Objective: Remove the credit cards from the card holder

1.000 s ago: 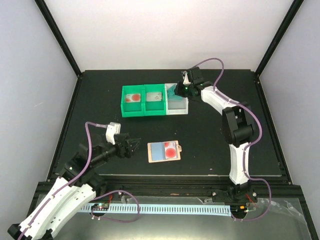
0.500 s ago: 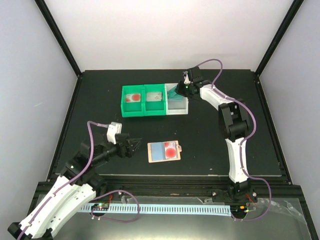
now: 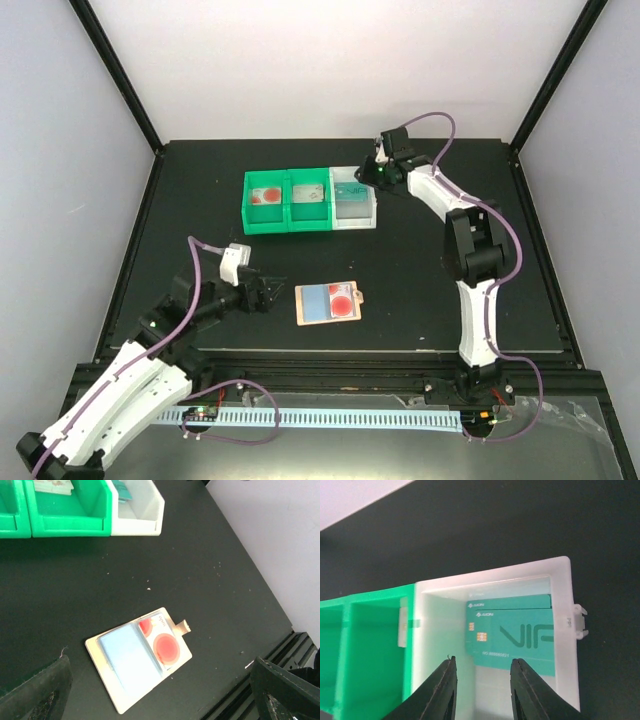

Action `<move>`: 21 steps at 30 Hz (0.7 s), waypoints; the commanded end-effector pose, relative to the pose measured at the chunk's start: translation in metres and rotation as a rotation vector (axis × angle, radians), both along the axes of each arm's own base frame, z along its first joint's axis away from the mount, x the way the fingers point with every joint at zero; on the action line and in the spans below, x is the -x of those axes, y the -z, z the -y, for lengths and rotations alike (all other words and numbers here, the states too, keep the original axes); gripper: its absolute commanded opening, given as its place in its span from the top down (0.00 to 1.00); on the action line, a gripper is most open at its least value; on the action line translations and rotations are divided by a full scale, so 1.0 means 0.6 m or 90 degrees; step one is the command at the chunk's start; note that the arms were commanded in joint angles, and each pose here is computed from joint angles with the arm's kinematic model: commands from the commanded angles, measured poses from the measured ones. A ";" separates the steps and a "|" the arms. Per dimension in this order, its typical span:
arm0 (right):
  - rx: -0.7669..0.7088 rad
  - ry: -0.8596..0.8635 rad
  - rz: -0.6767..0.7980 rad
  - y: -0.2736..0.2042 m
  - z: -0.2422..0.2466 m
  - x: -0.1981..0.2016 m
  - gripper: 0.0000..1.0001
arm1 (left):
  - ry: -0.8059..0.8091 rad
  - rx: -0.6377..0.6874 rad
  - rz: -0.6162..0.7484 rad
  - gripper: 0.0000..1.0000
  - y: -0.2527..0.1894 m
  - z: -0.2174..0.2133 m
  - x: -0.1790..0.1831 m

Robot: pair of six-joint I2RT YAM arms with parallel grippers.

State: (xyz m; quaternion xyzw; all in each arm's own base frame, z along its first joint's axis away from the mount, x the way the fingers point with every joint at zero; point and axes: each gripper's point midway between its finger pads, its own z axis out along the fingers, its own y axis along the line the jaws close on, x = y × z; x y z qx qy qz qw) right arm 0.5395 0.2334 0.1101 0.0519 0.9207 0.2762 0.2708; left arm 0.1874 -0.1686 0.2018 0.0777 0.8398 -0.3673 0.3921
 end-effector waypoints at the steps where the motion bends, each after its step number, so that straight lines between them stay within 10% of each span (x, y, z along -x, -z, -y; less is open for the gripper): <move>1: -0.002 0.008 0.061 -0.101 0.018 0.018 0.70 | -0.002 -0.010 -0.032 0.01 0.010 0.002 -0.004; 21: -0.054 -0.073 0.039 -0.122 0.058 0.310 0.71 | 0.017 0.041 -0.120 0.06 0.062 0.041 -0.019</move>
